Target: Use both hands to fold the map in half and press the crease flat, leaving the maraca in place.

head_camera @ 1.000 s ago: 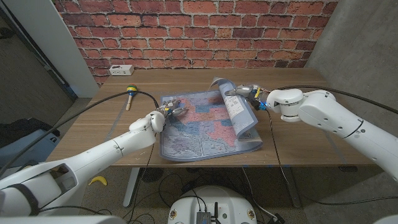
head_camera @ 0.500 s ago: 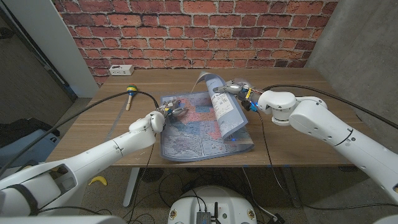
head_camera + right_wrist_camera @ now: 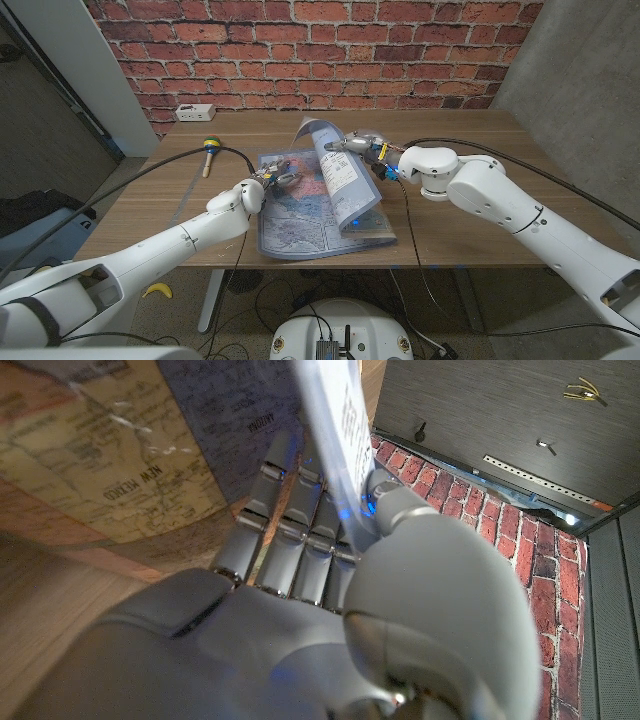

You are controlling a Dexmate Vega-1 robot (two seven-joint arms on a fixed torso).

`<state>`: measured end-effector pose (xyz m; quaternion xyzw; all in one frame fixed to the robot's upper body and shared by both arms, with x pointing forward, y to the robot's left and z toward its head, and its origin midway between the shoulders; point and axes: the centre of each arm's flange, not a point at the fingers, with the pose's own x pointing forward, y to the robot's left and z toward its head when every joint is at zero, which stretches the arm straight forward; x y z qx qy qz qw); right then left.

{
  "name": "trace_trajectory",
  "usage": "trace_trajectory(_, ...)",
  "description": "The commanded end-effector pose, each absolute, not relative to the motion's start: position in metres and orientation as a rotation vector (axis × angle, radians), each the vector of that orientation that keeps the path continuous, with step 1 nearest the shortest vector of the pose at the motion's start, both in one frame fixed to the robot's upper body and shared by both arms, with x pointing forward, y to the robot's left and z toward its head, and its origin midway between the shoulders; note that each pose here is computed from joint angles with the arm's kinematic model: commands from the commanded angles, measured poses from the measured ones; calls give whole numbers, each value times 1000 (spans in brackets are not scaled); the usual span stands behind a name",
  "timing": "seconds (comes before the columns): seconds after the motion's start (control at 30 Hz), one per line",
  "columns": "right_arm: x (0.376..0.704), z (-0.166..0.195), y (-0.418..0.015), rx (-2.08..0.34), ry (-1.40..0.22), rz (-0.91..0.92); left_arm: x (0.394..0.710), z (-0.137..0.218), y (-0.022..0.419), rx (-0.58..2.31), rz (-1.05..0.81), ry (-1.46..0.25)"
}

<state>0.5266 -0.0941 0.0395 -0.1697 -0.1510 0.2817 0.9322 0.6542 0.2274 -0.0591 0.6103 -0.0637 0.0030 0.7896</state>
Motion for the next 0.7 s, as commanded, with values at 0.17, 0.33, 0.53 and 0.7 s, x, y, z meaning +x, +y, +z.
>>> trace_trajectory(0.17,550,31,-67,-354,-200,696,653,-57,232,1300,21,-148)
trace_trajectory(0.33,558,27,-62,-397,-142,790,653,-57,233,1297,23,-153)
trace_trajectory(0.53,561,26,-62,-433,-127,826,653,-56,233,1295,26,-159)
trace_trajectory(0.7,565,23,-64,-444,-115,847,651,-54,235,1283,41,-194)
